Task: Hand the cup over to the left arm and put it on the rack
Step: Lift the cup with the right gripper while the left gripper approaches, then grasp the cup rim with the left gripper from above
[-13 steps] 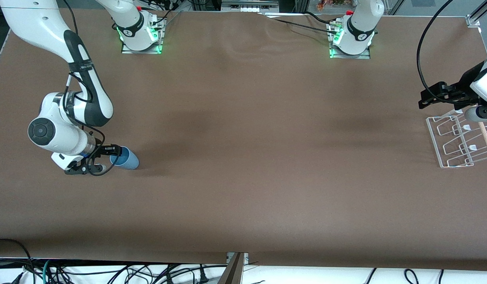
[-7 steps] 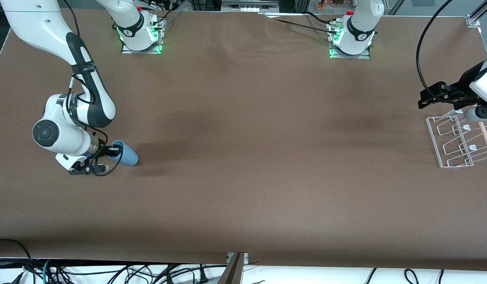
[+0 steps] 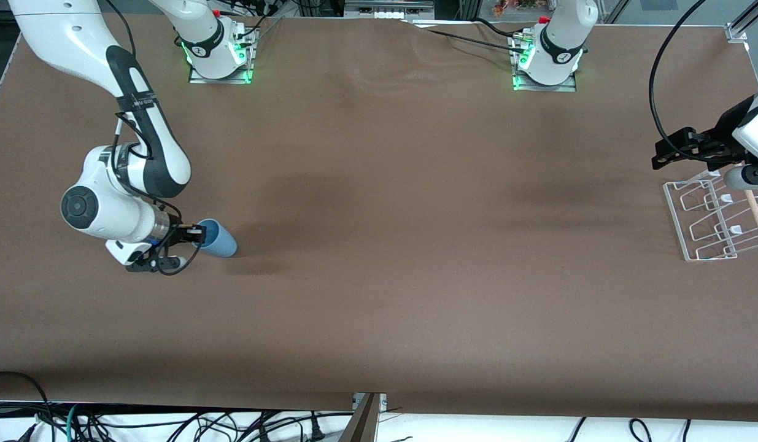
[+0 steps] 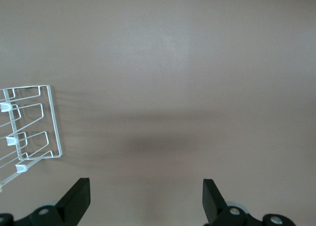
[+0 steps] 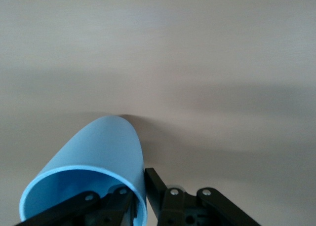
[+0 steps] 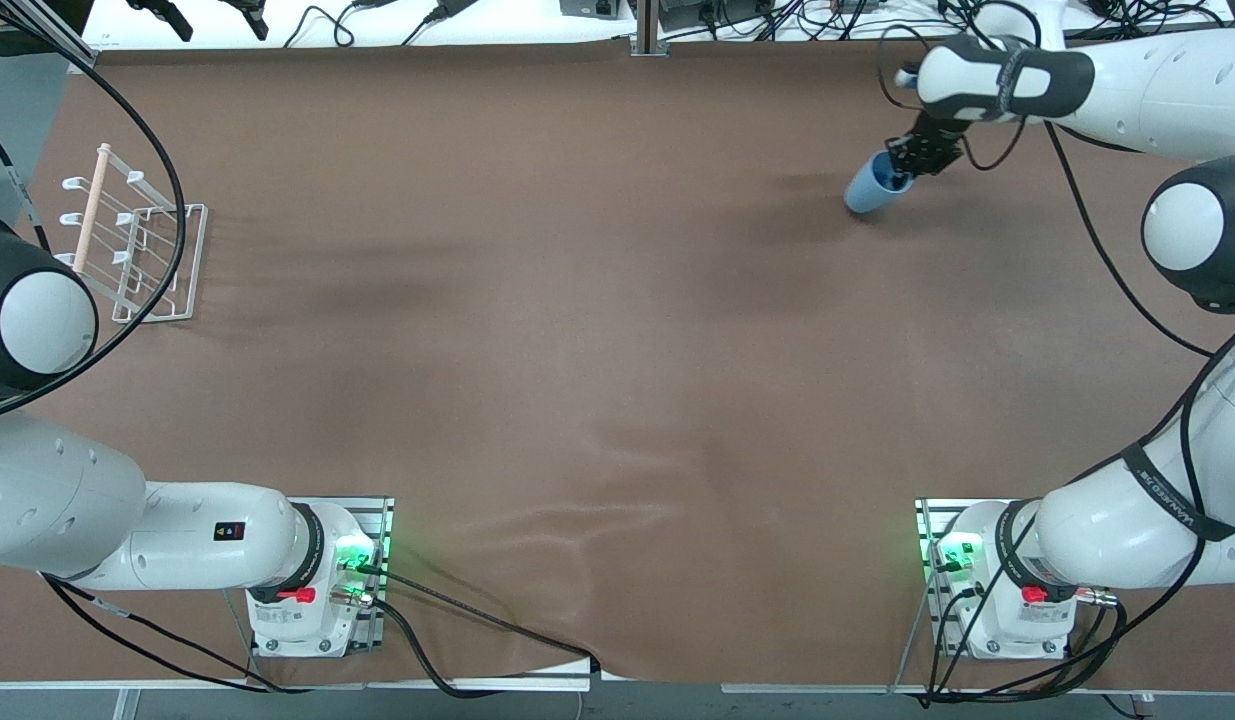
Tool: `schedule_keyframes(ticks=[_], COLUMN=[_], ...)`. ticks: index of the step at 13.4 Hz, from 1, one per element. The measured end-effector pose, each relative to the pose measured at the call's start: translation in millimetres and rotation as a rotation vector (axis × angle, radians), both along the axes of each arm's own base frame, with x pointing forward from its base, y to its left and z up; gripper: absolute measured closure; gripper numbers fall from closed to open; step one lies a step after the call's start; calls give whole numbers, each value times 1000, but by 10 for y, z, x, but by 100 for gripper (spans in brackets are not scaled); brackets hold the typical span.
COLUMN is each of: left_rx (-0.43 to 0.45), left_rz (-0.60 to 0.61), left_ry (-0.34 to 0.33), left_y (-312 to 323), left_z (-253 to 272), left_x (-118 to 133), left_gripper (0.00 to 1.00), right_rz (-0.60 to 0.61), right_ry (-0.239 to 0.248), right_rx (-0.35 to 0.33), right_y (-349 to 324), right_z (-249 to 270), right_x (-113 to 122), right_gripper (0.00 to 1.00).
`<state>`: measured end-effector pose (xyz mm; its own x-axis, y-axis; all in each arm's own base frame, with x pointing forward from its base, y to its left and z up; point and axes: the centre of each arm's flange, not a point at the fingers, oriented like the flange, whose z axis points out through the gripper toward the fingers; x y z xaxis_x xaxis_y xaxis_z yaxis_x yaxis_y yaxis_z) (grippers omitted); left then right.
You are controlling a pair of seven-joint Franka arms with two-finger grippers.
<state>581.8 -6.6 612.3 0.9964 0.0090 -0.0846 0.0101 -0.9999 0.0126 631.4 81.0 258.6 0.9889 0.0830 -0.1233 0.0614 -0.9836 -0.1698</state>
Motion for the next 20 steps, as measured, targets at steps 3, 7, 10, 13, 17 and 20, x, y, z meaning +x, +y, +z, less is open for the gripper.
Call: schedule_keyframes(ticks=[3,7,10,13,17,20], left_rx=[3,-3,-75,-130,-143,-165], left_rz=[36,64,63,60,-38,-181], left_ry=[0,1,5,28,128,113], left_y=[0,-10,-106,-185,-797,-1478], left_z=[0,0,5,-96,-639,-923], left_x=[0,0,-1,35,187,261], left_gripper=[0,0,0,0,0,0], right_rz=[32,-29,-130,-162,-199,-229], right_ry=[53,85,132,163,205,218], right_rx=[126,306,401,456,568,620], right_y=[525,1058,1493,1840,2031,2135], right_z=[516,1074,1243,1366,1438,1406], right_x=[51,120,85,15,-18,-16], right_gripper=[91,91,91,91,91,91])
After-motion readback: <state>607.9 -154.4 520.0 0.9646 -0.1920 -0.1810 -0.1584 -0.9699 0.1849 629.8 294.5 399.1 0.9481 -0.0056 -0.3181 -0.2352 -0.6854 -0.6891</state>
